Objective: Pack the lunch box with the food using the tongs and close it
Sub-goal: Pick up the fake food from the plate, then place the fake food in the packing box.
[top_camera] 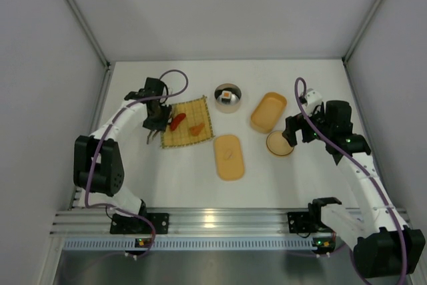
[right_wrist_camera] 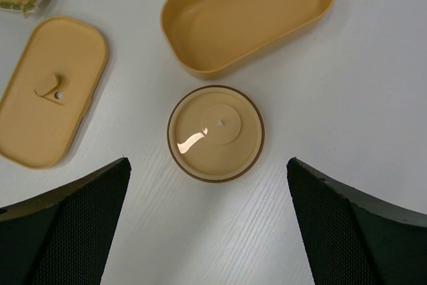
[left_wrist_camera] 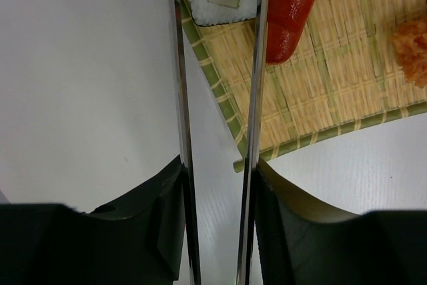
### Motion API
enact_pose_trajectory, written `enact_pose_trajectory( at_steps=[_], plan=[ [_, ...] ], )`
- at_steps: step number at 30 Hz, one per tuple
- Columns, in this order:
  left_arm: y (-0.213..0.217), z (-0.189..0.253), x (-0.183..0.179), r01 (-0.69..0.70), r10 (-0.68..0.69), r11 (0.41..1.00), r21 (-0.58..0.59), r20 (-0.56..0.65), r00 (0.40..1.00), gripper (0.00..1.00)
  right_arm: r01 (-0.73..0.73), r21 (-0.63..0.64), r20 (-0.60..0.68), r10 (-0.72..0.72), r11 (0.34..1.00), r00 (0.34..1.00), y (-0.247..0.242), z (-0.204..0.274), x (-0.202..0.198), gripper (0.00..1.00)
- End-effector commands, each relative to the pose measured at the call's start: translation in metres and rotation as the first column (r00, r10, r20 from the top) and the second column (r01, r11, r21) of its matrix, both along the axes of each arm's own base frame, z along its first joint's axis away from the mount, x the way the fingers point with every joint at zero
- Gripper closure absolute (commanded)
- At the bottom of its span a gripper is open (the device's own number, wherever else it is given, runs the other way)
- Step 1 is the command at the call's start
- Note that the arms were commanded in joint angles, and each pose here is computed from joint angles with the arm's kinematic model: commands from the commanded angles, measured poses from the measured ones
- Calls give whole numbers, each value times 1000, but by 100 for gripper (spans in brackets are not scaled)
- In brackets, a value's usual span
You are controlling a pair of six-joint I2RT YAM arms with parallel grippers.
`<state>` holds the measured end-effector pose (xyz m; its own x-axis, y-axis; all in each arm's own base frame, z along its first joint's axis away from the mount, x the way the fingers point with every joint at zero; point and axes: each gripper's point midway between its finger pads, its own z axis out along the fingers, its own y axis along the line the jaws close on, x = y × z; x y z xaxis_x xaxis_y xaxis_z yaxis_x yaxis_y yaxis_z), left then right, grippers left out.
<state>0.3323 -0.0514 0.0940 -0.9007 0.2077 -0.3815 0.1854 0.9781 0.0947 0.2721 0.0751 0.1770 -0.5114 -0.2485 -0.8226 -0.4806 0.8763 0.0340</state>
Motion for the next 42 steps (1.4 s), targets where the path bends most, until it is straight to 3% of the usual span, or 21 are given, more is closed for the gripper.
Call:
enact_pose_trajectory(
  at_steps=[1,7,12,16,25,35,42],
  plan=[
    [-2,10,23,-22,22,1000,0,62,998,57,-2,12,75,1,1000,997,0,18,12,1],
    [-17,35,27,20,-12,997,-80,110,994,74,1,1,88,-1,1000,996,-2,21,11,1],
    [-47,112,34,173,-115,962,-210,265,958,93,-2,3,87,2,1000,996,-2,21,10,1],
    [-68,145,39,274,-186,931,-243,330,925,99,0,13,85,-1,1000,996,-1,21,10,1],
    [-146,126,29,504,-429,794,-340,273,861,100,16,19,93,-18,1000,996,-2,26,14,1],
    [-184,90,51,510,-465,797,-322,211,860,92,20,14,82,-22,1000,996,-4,22,15,1],
    [-184,77,62,492,-454,815,-307,191,870,77,19,15,81,-20,1000,997,-4,20,16,1]
  ],
)
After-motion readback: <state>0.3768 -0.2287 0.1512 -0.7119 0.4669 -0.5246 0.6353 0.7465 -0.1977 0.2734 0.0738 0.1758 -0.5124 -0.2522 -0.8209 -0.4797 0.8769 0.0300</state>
